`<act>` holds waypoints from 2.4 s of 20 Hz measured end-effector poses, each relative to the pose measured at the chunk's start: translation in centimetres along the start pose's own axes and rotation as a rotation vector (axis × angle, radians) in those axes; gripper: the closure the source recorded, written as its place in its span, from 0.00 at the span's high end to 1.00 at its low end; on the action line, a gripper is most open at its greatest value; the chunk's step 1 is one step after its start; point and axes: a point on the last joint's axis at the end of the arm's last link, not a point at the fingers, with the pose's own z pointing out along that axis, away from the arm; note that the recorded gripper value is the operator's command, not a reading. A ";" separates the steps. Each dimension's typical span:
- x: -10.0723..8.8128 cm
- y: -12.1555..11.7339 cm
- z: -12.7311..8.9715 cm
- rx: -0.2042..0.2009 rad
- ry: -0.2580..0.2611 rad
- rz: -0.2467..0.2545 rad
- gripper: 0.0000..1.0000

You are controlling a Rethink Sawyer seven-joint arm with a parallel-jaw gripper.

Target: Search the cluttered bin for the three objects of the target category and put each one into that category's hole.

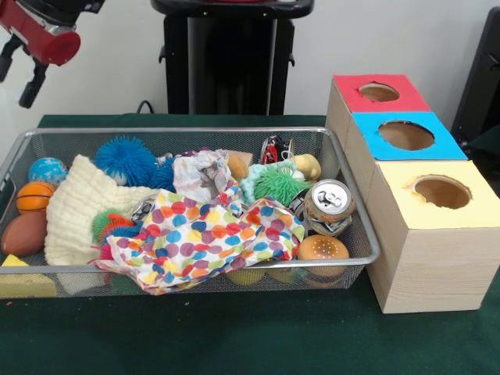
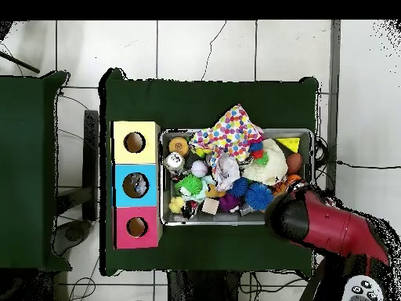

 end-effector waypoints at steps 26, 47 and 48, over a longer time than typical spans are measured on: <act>2.0 6.7 -2.2 -0.074 -0.061 -0.232 1.00; 5.5 6.9 0.4 -0.128 0.035 -0.227 1.00; 5.6 7.0 0.5 -0.132 0.037 -0.226 1.00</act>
